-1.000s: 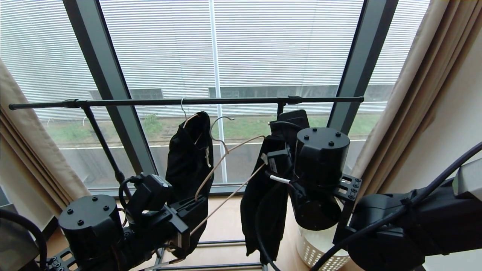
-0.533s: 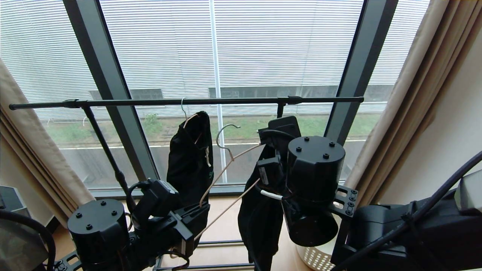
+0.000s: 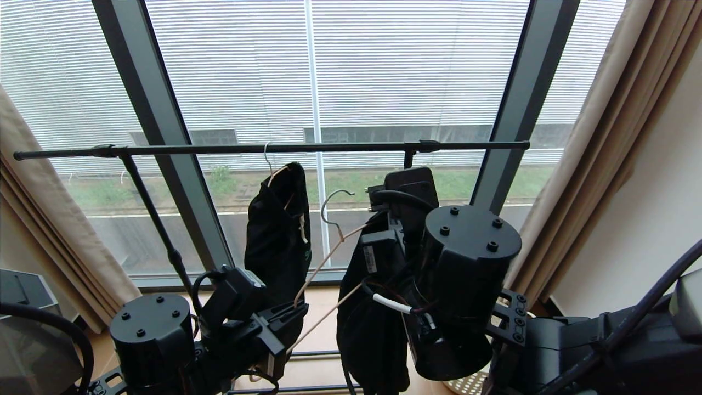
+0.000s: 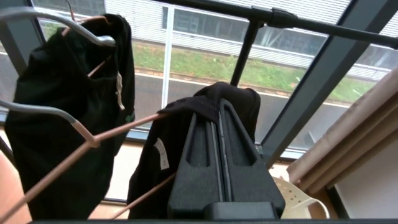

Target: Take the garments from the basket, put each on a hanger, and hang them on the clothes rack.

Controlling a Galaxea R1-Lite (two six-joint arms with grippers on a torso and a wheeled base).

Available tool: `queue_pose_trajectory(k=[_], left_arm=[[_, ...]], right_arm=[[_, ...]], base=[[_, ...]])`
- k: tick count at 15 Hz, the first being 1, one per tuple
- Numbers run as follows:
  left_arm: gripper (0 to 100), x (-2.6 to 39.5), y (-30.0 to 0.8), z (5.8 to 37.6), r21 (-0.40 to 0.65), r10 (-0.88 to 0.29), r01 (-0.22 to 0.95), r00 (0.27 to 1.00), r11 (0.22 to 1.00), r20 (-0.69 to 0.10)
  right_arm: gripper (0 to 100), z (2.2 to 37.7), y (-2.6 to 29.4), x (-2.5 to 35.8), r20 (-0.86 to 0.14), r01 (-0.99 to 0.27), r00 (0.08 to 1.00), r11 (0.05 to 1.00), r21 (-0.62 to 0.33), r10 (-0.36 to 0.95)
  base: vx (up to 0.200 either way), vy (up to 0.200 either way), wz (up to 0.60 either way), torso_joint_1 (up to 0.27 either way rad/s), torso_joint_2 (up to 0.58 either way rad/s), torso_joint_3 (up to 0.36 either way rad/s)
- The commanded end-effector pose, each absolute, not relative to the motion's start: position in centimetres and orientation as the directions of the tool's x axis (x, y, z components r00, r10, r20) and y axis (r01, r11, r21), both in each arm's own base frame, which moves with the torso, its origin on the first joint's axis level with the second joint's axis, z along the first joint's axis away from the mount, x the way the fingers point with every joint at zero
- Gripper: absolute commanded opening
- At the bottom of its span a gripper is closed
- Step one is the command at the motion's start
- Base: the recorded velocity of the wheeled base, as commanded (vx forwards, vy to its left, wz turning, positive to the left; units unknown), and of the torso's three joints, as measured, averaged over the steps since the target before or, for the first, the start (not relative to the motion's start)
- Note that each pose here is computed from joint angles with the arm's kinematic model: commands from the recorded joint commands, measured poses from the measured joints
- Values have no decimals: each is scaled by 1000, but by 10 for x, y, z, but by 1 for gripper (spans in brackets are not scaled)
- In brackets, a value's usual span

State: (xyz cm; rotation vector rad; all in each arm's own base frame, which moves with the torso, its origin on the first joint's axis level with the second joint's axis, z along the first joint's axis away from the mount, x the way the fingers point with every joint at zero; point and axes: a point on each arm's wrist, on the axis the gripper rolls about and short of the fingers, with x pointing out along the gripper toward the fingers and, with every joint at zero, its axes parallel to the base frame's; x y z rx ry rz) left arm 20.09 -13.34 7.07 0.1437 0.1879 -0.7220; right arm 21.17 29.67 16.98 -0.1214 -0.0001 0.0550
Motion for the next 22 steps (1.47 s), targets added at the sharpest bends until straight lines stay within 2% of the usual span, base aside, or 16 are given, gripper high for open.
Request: queue_pose_trajectory(k=[1, 8, 9, 22], left_arm=[[0, 200, -133, 70, 65, -641, 668, 733, 741, -226], [0, 199, -134, 70, 68, -645, 672, 730, 737, -226], [0, 198, -134, 70, 68, -648, 675, 727, 734, -227], [0, 187, -135, 81, 74, -674, 694, 715, 716, -187]], right_arm=[[0, 171, 299, 208, 6, -68, 998, 992, -108, 69], [0, 172, 302, 194, 20, -111, 993, 990, -91, 113], [100, 172, 302, 195, 19, -111, 993, 990, -92, 113], [100, 170, 293, 214, 17, -51, 998, 994, -101, 53]], base=[[0, 0, 0, 0, 0, 0], [0, 0, 0, 0, 0, 0], [0, 0, 0, 0, 0, 0], [0, 0, 0, 0, 0, 0]])
